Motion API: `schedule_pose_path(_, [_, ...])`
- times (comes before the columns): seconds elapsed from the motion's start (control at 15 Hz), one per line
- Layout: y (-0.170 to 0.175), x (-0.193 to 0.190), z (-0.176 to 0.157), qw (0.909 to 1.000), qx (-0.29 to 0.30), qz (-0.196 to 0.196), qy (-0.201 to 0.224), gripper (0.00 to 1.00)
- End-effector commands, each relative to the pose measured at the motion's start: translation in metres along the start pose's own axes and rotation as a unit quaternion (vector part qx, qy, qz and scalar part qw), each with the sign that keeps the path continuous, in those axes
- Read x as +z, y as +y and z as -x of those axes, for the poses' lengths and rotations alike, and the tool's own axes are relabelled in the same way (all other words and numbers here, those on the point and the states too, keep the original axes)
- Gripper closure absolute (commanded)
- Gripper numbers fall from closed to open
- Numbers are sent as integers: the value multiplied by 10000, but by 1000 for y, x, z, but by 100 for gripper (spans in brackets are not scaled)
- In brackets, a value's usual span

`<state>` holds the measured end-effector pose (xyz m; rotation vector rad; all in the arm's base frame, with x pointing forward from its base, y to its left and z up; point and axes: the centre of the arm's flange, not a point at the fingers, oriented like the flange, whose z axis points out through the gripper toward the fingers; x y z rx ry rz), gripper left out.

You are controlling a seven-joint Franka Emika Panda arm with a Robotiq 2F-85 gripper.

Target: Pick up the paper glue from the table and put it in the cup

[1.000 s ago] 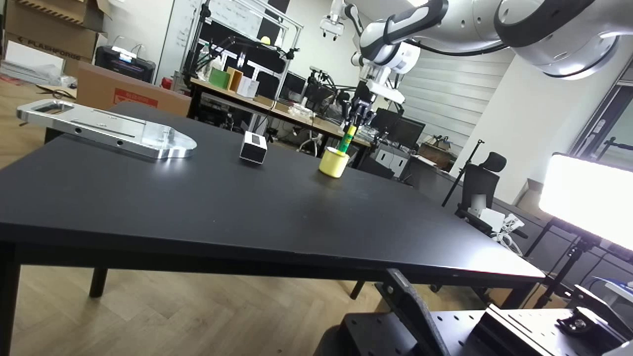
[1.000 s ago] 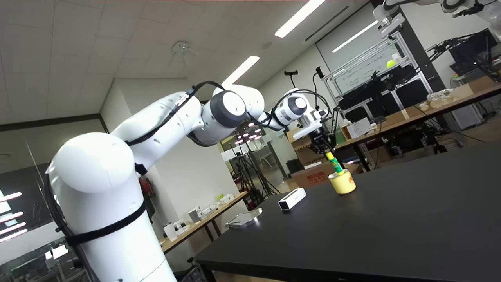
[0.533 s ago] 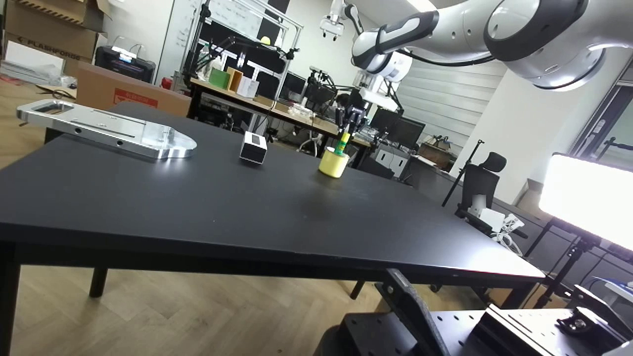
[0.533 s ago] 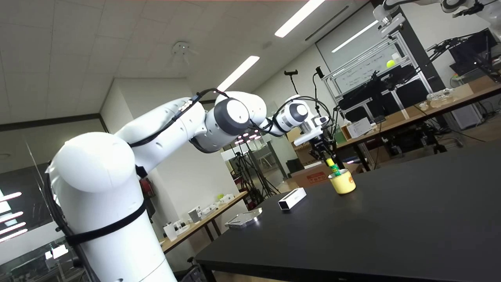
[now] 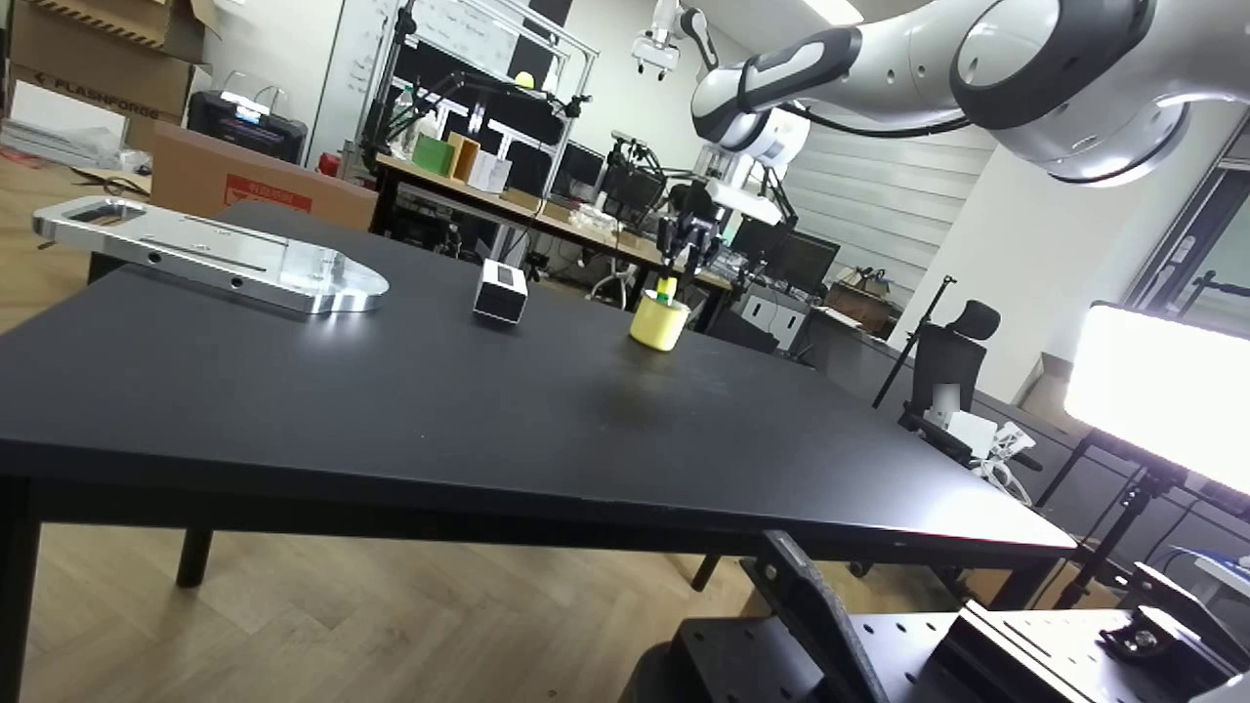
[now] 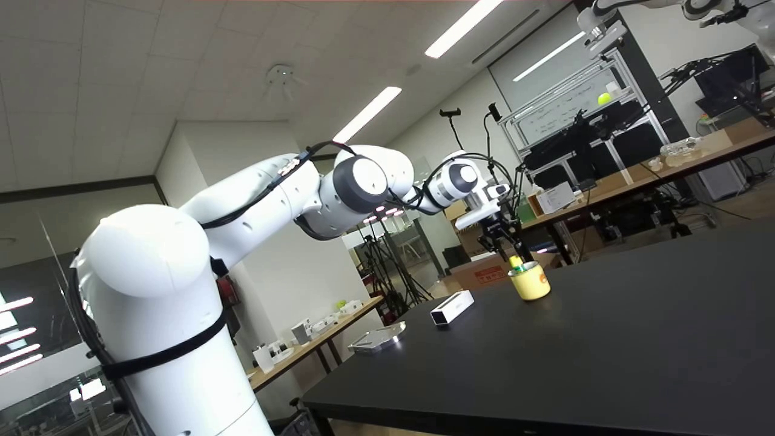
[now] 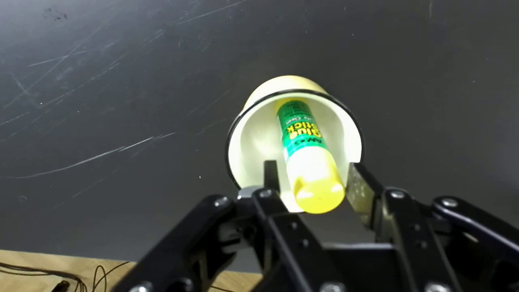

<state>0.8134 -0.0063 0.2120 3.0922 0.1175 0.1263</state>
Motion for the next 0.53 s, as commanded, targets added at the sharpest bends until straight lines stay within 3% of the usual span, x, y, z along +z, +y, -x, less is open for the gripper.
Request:
schedule_pose_path(0.0, [-7,-37,-32,9997,137,-218,35,21])
schedule_pose_path(0.2, [-17,-89,-17,9988,79,-477,-66,2])
schedule_pose_path(0.27, [-19,-106,-4,9984,21,-515,-247,0])
schedule_pose_path(0.33, [-16,-70,-5,9992,-9,-390,-56,12])
schedule_pose_path(0.47, [-19,-99,-3,9988,-35,-454,-152,0])
